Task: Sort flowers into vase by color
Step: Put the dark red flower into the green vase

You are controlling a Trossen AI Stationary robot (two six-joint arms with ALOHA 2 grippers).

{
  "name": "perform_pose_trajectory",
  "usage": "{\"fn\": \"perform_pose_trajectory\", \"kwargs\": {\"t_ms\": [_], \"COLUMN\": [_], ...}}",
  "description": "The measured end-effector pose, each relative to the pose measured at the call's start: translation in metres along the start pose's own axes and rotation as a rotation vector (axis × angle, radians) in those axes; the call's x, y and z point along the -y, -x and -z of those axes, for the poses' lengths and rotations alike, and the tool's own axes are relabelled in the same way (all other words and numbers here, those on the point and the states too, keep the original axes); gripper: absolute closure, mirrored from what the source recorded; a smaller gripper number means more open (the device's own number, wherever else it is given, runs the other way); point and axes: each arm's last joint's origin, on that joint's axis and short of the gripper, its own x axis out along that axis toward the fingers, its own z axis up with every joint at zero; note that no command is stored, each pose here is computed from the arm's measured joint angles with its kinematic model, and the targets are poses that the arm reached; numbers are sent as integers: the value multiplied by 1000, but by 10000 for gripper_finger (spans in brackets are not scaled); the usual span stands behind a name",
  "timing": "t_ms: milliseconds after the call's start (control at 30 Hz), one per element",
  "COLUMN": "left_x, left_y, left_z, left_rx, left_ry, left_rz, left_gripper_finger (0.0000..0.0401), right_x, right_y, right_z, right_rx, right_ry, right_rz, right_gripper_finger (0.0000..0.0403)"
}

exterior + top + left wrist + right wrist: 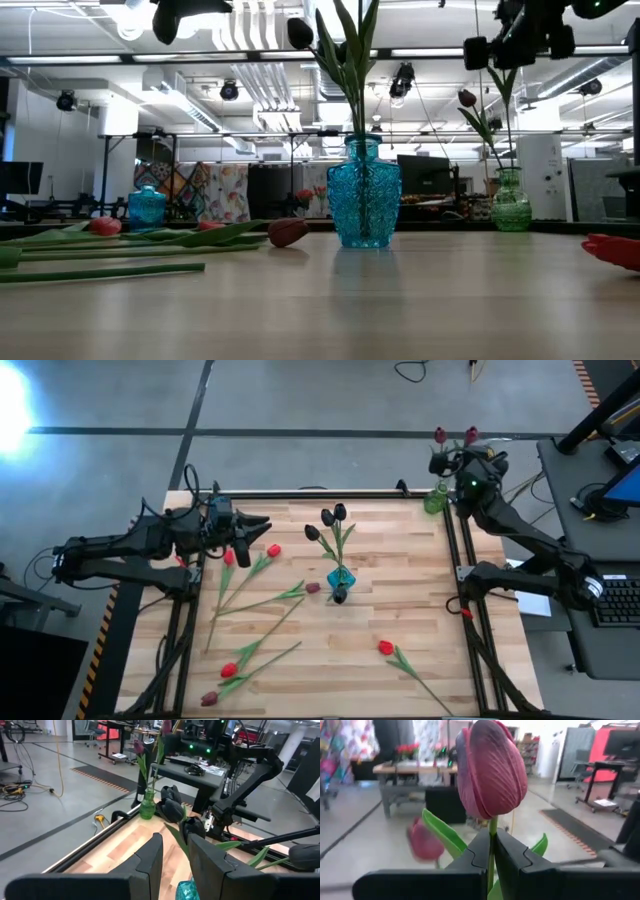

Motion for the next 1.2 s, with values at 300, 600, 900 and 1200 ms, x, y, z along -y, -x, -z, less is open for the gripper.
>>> {"fn": "perform_pose_trajectory", "kwargs": {"t_ms": [300, 600, 900, 1200], "left_x": [0, 0, 0, 0], "left_y": [0, 1, 4, 4], "left_z": [0, -3, -9, -7], "left_rx": [5, 11, 12, -5], "left_ry": [-11, -12, -12, -14], "left_rz": [-17, -17, -17, -21], "left_gripper_finger": [324, 324, 324, 324], "right_x": [-1, -6, -4, -2], "right_y": [0, -3, -2, 1], "right_z": [15, 28, 26, 22], "right_rx": [-68, -124, -118, -109], "right_ry": [38, 54, 50, 22], "right_rz": [-11, -31, -48, -100], "right_gripper_finger": [390, 390, 311, 234]}}
